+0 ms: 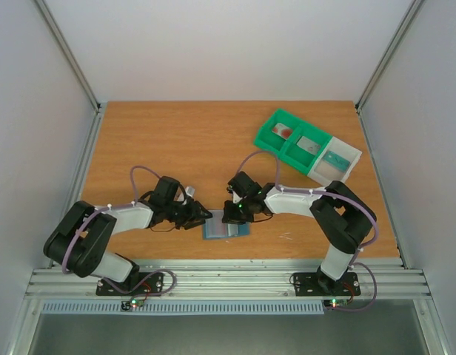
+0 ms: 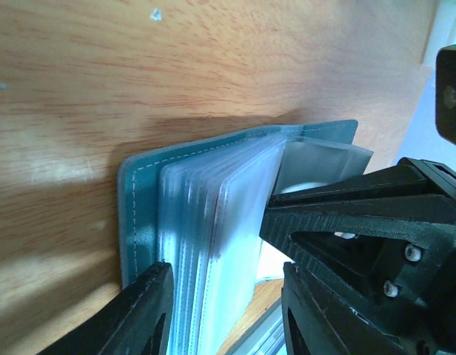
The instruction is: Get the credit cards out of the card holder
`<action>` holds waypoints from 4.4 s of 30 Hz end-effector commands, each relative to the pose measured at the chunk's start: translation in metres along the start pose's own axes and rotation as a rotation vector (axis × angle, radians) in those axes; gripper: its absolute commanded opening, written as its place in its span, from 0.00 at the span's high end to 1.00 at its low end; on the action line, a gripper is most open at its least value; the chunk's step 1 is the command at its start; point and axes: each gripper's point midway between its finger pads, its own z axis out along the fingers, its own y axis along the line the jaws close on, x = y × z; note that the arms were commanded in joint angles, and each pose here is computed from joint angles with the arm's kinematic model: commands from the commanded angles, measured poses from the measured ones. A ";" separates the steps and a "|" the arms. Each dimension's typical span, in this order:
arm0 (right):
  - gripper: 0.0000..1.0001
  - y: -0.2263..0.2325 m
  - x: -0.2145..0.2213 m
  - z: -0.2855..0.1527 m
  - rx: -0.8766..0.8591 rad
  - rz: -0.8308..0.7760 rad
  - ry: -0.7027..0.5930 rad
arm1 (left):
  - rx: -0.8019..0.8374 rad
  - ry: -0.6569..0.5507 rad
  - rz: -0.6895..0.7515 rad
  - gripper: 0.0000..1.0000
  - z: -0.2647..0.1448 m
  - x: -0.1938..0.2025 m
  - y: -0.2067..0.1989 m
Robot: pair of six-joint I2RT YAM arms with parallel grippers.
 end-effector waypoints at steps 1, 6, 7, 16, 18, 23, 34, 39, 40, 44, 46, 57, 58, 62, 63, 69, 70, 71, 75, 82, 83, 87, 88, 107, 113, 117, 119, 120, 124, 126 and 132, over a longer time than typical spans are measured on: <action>0.94 -0.024 0.010 0.007 0.078 -0.006 -0.007 | 0.026 -0.019 0.026 0.58 -0.004 0.000 -0.007; 0.98 -0.026 0.012 0.011 0.068 -0.002 -0.003 | 0.062 -0.049 0.034 0.54 -0.009 -0.004 -0.018; 0.99 -0.026 0.012 0.011 0.068 0.000 -0.007 | 0.070 -0.053 0.035 0.53 -0.009 -0.004 -0.020; 0.99 -0.029 0.014 0.017 0.031 0.035 -0.008 | 0.124 -0.057 0.029 0.50 -0.004 -0.010 -0.028; 0.99 -0.029 0.014 0.017 0.013 0.046 -0.006 | 0.128 -0.065 0.025 0.51 -0.004 -0.012 -0.028; 0.99 -0.030 0.013 0.016 -0.015 0.074 0.003 | 0.127 -0.075 0.017 0.50 -0.002 -0.013 -0.026; 0.99 -0.034 0.013 0.017 -0.023 0.089 0.005 | 0.099 -0.070 -0.008 0.51 0.003 -0.011 -0.011; 0.99 -0.035 0.010 0.016 -0.022 0.094 0.000 | 0.082 -0.075 -0.027 0.50 0.000 -0.009 -0.008; 0.99 -0.035 0.010 0.016 -0.023 0.094 -0.001 | 0.082 -0.076 -0.026 0.50 0.000 -0.009 -0.009; 0.99 -0.036 0.011 0.018 -0.025 0.100 0.007 | 0.072 -0.073 -0.020 0.49 0.000 -0.008 -0.007; 0.99 -0.036 0.011 0.018 -0.026 0.101 0.008 | 0.054 -0.064 -0.024 0.48 0.001 -0.007 -0.003; 0.99 -0.035 0.009 0.016 -0.027 0.101 -0.003 | 0.062 -0.048 -0.015 0.47 0.004 -0.005 -0.002; 0.99 -0.035 0.008 0.016 -0.027 0.102 -0.005 | 0.065 -0.045 -0.017 0.47 0.004 -0.005 -0.002; 0.99 -0.038 0.009 0.015 -0.013 0.103 -0.011 | 0.059 -0.046 -0.022 0.47 0.003 -0.003 -0.001; 0.99 -0.039 0.009 0.014 -0.009 0.103 -0.015 | 0.058 -0.047 -0.022 0.47 0.002 -0.003 -0.001; 0.95 -0.026 0.007 0.010 -0.068 0.097 -0.024 | 0.069 -0.054 -0.012 0.46 0.003 -0.001 0.003; 0.91 -0.025 0.007 0.010 -0.073 0.099 -0.021 | 0.082 -0.051 -0.013 0.46 0.004 -0.001 0.002; 0.90 -0.024 0.007 0.009 -0.078 0.098 -0.023 | 0.088 -0.048 -0.023 0.46 0.005 -0.001 0.001; 0.92 -0.025 0.006 0.003 -0.062 0.085 -0.041 | 0.094 -0.051 -0.024 0.46 0.005 -0.002 -0.001; 0.99 -0.039 0.009 0.005 -0.004 0.078 -0.043 | 0.080 -0.055 -0.010 0.46 0.003 -0.003 -0.002; 0.99 -0.042 0.011 0.008 0.004 0.084 -0.036 | 0.080 -0.053 -0.010 0.46 0.003 -0.003 -0.002; 0.99 -0.043 0.012 0.011 0.006 0.093 -0.028 | 0.077 -0.054 -0.010 0.46 0.003 -0.003 -0.001; 0.98 -0.043 0.012 0.011 0.004 0.093 -0.029 | 0.077 -0.051 -0.006 0.46 0.003 -0.003 -0.002; 0.98 -0.024 0.009 0.008 -0.089 0.102 -0.027 | 0.164 -0.015 0.003 0.59 0.009 -0.010 -0.028; 0.97 -0.019 0.005 0.001 -0.097 0.086 -0.047 | 0.160 0.010 0.015 0.59 0.017 -0.012 -0.035; 0.94 -0.019 0.008 0.001 -0.108 0.101 -0.048 | 0.198 0.033 0.018 0.60 0.024 -0.010 -0.042; 0.92 -0.018 0.007 -0.003 -0.107 0.092 -0.057 | 0.203 0.035 0.011 0.62 0.026 -0.010 -0.045; 0.91 -0.018 0.006 -0.006 -0.101 0.086 -0.065 | 0.202 0.037 0.012 0.62 0.026 -0.009 -0.047; 0.83 -0.016 0.003 -0.026 -0.076 0.059 -0.116 | 0.198 0.054 0.028 0.62 0.031 -0.005 -0.057; 0.77 -0.017 0.003 -0.037 -0.059 0.052 -0.147 | 0.202 0.064 0.040 0.62 0.034 -0.003 -0.065; 0.72 -0.026 0.005 -0.069 -0.002 0.033 -0.242 | 0.181 0.069 0.063 0.62 0.048 -0.001 -0.079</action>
